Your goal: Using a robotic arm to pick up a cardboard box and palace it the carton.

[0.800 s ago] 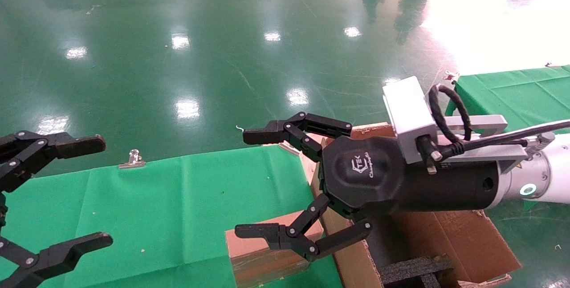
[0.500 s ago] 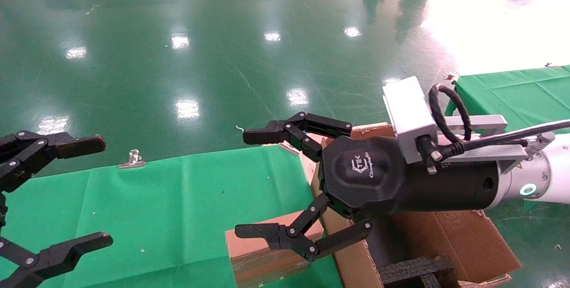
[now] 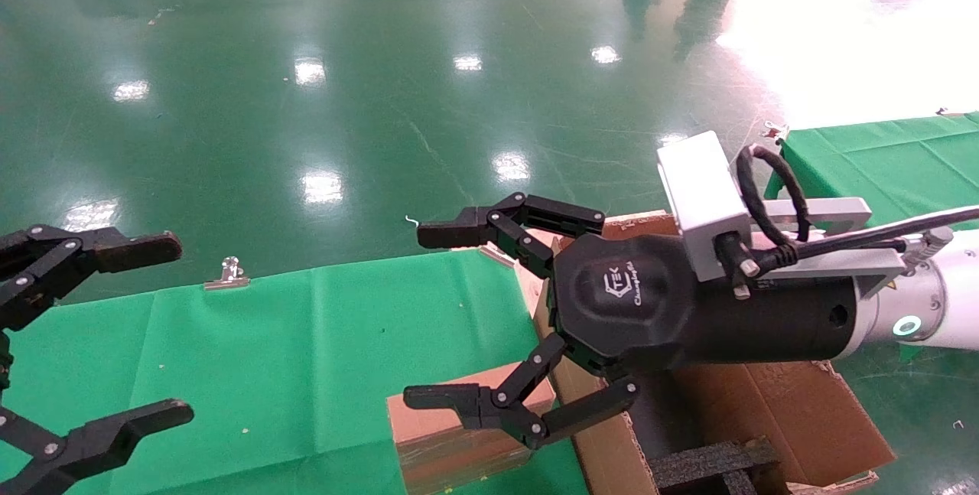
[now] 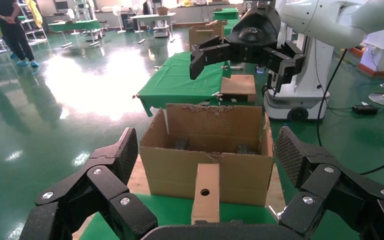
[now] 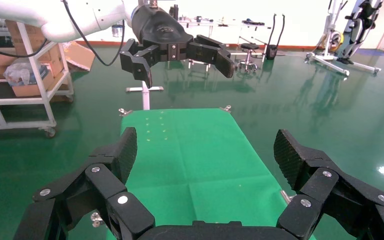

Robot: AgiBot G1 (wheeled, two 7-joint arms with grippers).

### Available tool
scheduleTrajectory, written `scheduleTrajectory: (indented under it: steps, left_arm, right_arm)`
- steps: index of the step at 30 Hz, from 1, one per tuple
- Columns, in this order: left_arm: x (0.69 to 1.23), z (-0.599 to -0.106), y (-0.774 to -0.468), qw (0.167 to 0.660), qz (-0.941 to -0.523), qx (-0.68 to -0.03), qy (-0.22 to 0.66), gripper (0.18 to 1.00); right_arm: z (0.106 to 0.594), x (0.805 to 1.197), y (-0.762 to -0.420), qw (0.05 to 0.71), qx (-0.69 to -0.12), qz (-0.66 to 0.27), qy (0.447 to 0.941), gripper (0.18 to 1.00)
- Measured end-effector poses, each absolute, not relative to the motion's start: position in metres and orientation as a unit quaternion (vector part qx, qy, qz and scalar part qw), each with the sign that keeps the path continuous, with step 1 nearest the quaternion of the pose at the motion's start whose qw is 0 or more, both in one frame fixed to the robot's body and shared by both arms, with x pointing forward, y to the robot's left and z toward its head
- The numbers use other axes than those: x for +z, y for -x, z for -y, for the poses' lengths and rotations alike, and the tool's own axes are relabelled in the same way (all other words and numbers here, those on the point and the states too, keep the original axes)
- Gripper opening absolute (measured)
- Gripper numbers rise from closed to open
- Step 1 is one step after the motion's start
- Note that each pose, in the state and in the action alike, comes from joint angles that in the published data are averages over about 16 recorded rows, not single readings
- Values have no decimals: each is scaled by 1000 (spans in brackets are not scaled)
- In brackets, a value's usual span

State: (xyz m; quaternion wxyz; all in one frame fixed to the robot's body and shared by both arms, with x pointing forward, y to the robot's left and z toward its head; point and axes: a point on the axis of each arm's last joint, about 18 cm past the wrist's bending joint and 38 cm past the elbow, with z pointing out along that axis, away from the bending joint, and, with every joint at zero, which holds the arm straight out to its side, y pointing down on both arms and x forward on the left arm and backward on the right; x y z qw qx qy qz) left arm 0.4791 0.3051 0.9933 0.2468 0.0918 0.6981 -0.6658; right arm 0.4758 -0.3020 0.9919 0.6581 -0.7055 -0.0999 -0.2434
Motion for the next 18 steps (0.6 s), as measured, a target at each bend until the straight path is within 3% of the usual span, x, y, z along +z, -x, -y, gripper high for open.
scheduleTrajectory:
  steps: [10,18]
  left_arm:
    - [993,-305,-479,247,-698,-666,-92,983]
    - [993,-305,-479,247,-698,-666,-92,909]
  right_arm:
    - [303,991,-476,654,-245,99,709,1001]
    - [301,990,-482,617,-250,104,739,1001]
